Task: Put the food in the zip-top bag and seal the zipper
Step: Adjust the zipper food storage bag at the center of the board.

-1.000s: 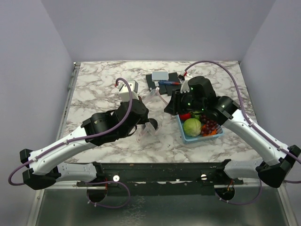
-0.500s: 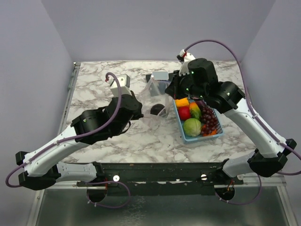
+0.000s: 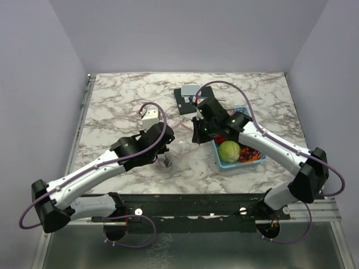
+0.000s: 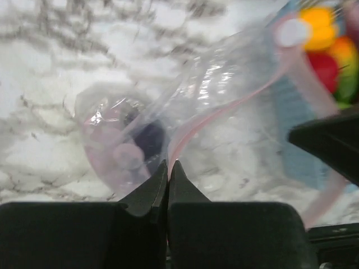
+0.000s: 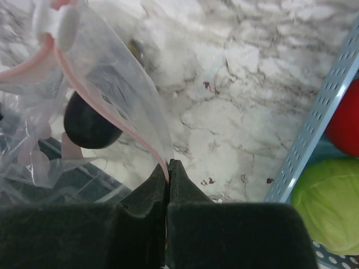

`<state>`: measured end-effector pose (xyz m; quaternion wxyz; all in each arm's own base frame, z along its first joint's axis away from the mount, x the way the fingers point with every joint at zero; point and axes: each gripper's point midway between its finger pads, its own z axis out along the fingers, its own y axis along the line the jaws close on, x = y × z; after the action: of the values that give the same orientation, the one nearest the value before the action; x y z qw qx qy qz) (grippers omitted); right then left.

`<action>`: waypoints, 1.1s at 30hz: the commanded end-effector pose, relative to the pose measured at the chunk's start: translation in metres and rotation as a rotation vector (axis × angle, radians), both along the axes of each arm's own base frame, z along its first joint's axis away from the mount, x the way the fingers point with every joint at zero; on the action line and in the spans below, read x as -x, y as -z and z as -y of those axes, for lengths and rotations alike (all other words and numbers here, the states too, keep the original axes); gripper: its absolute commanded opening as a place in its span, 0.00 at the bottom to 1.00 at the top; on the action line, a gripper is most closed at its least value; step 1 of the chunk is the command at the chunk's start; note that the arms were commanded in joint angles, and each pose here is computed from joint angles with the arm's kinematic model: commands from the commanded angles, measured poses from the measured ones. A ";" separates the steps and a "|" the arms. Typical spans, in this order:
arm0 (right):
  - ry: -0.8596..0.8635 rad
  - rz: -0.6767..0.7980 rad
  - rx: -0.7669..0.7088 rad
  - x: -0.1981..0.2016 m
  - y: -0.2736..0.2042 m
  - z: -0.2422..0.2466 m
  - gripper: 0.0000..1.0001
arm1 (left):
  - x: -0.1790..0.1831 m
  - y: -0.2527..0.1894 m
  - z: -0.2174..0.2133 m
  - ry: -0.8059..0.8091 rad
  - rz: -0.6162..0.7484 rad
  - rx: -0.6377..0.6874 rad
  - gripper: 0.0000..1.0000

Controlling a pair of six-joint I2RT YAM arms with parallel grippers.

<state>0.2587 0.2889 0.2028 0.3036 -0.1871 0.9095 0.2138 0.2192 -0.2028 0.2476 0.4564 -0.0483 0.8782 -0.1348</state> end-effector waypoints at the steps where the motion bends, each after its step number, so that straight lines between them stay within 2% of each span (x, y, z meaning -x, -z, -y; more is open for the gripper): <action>1: -0.027 -0.047 -0.044 0.007 0.011 -0.011 0.01 | 0.002 0.054 0.015 0.060 -0.171 0.093 0.00; 10: 0.003 0.158 -0.111 -0.006 -0.089 0.001 0.01 | -0.001 -0.058 0.025 0.147 -0.016 0.230 0.00; 13: 0.022 0.216 -0.152 -0.007 -0.115 0.005 0.01 | 0.002 -0.079 0.023 0.150 0.017 0.278 0.00; 16: 0.037 0.203 -0.130 -0.009 -0.096 0.007 0.01 | 0.001 -0.063 0.016 0.118 0.007 0.251 0.00; 21: 0.034 0.017 -0.006 -0.002 0.010 0.004 0.01 | 0.001 0.009 0.027 0.120 -0.120 0.214 0.00; 24: 0.041 -0.049 0.049 0.004 0.050 0.009 0.01 | 0.001 0.045 0.030 0.116 -0.182 0.184 0.00; 26: 0.039 -0.045 0.063 0.004 0.049 0.011 0.01 | 0.003 0.052 0.034 0.138 -0.209 0.178 0.00; 28: 0.043 0.006 0.054 -0.001 0.028 0.013 0.01 | 0.002 0.040 0.039 0.169 -0.195 0.184 0.00; 33: 0.071 0.172 0.000 -0.017 -0.059 0.018 0.01 | -0.005 -0.039 0.036 0.188 -0.055 0.246 0.00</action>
<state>0.2567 0.2726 0.1662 0.2802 -0.1802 0.9282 0.1656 0.2165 -0.2333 0.1996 0.3421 -0.0296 0.9146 -0.2135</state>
